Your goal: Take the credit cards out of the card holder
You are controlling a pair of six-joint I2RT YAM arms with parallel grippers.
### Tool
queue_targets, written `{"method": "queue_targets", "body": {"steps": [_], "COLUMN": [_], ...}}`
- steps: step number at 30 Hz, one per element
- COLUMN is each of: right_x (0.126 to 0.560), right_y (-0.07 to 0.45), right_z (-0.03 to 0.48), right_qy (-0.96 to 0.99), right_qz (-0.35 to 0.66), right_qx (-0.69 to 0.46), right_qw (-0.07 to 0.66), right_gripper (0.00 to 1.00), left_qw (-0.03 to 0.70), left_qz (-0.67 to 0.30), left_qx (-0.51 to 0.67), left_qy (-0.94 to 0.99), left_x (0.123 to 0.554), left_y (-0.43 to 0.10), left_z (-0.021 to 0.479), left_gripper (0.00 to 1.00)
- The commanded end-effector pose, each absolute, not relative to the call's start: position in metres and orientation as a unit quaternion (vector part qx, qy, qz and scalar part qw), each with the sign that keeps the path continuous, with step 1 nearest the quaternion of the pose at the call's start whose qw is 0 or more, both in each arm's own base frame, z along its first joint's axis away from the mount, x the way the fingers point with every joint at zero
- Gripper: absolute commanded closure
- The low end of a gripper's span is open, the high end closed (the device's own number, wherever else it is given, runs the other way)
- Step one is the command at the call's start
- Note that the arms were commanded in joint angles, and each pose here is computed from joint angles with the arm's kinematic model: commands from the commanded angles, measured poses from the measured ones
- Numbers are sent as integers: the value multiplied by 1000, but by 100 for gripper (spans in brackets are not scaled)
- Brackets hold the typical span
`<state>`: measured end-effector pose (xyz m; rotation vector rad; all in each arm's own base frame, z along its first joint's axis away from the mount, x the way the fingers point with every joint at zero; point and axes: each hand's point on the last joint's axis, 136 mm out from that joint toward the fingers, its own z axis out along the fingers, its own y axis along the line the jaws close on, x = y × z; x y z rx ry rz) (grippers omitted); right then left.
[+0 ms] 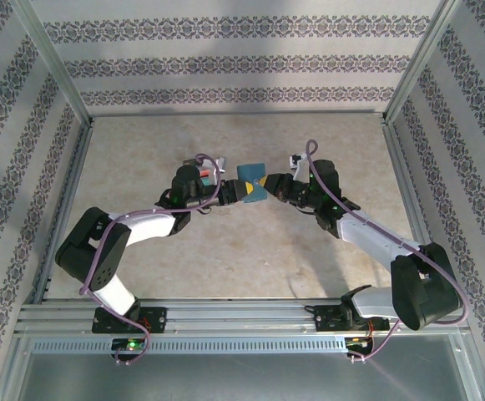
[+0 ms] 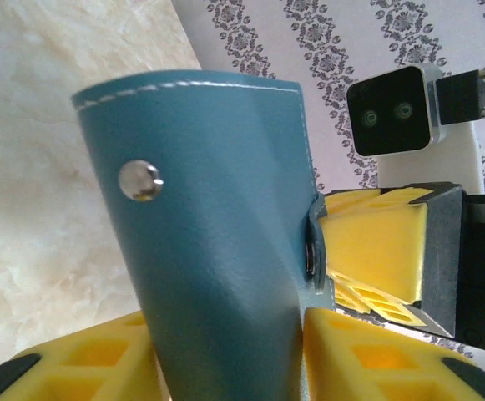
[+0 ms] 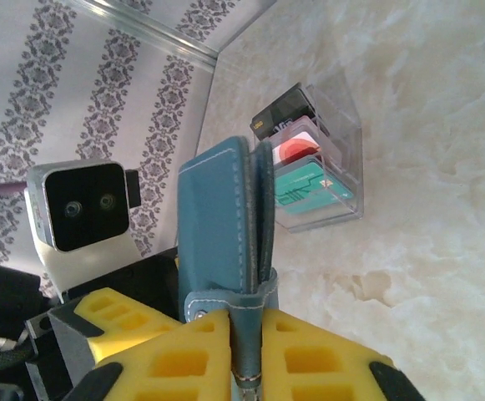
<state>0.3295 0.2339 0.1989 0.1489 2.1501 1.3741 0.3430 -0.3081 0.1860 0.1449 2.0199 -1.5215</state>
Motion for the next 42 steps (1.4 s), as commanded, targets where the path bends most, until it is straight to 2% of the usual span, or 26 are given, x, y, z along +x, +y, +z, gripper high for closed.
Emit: {"method": "queue_targets", "body": {"steps": [1,4,6,10,17,23,32,42], "right_x": [326,326,325,323,310,297,295,302], "right_y": [239,235,231,218,202,211,239,236], "right_z": [207,204,203,201,203,207,210,207], "right_qy": [797,805,812,832,866,890,903,905], "right_qz": [525,510,496,453,366,306,284,270], "right_qx": [46,49,49,54,54,34,10,29], "right_qw": [295,300,305,317,337,337,322,327], "right_gripper": [76,67,65,59,59,62,63,64], "left_qw": [315,315,317,327,348,359,370,380], "left_qz": [-604,-598,-589,-567,-521,-497,-492,-504], "left_qx": [88,94,101,118,149,167,191,214], "left_qy": [727,730,736,747,764,772,765,745], "left_x": [340,338,337,333,328,326,319,309], "left_y": [-320,-320,-319,-316,-311,-311,-319,-325], "left_z": [216,216,215,215,212,209,211,220], "left_gripper": [64,74,79,85,86,87,89,92]}}
